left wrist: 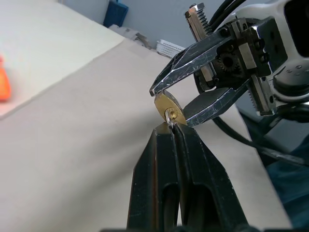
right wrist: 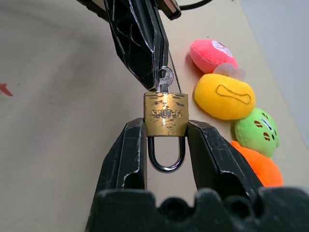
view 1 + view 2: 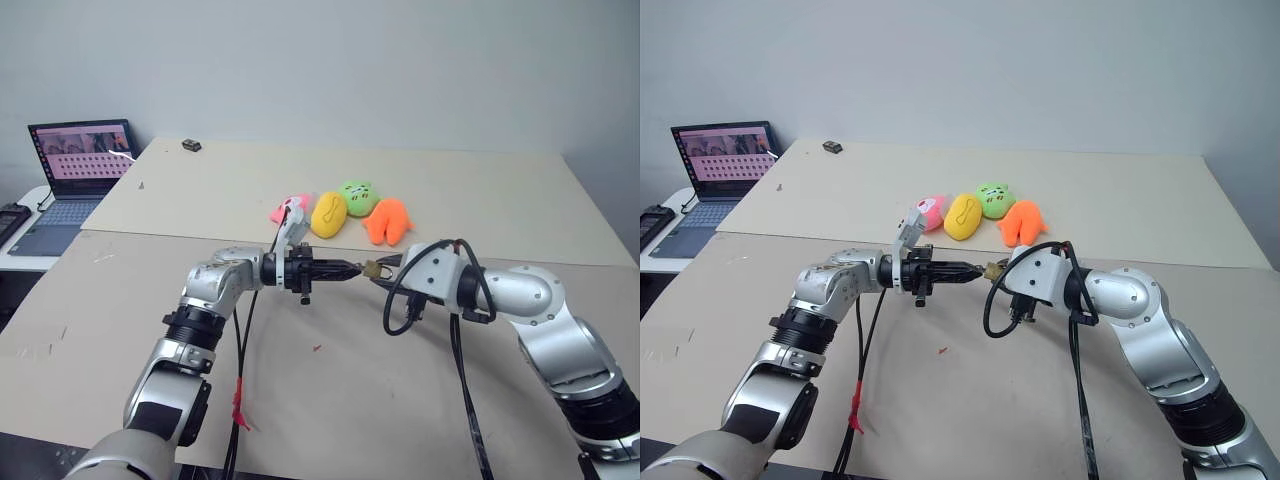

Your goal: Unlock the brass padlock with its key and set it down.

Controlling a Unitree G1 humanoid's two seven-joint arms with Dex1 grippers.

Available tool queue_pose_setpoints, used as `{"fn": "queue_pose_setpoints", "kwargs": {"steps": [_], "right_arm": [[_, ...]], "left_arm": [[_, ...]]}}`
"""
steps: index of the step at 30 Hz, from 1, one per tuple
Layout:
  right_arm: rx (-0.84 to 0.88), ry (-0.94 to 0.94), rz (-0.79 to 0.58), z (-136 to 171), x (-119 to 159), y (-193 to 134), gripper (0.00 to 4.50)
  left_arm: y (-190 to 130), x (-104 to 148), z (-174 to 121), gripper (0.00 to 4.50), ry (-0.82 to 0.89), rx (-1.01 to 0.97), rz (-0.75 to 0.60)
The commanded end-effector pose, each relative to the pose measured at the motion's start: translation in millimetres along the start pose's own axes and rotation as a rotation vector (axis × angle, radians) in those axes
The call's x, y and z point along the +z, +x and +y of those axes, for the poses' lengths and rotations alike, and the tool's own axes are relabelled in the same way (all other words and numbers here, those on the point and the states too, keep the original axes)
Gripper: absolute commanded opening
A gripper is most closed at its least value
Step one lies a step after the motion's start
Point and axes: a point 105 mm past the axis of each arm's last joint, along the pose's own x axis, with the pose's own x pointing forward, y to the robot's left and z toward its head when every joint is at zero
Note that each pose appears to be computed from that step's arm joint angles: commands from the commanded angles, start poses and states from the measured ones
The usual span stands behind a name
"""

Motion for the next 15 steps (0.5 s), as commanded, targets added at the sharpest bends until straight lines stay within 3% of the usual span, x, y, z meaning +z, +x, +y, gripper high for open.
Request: {"fn": "queue_pose_setpoints", "kwargs": {"steps": [1, 15], "right_arm": [[0.005, -0.046, -0.063, 1.7, 19.7, -0.9, 0.91], [0.008, -0.043, -0.064, 3.1, 20.6, -0.5, 0.91]], "left_arm": [[7.2, 23.4, -1.7, 0.11, 0.136, -0.013, -0.042], [5.8, 17.8, -7.3, 0.11, 0.250, -0.083, -0.006]]}}
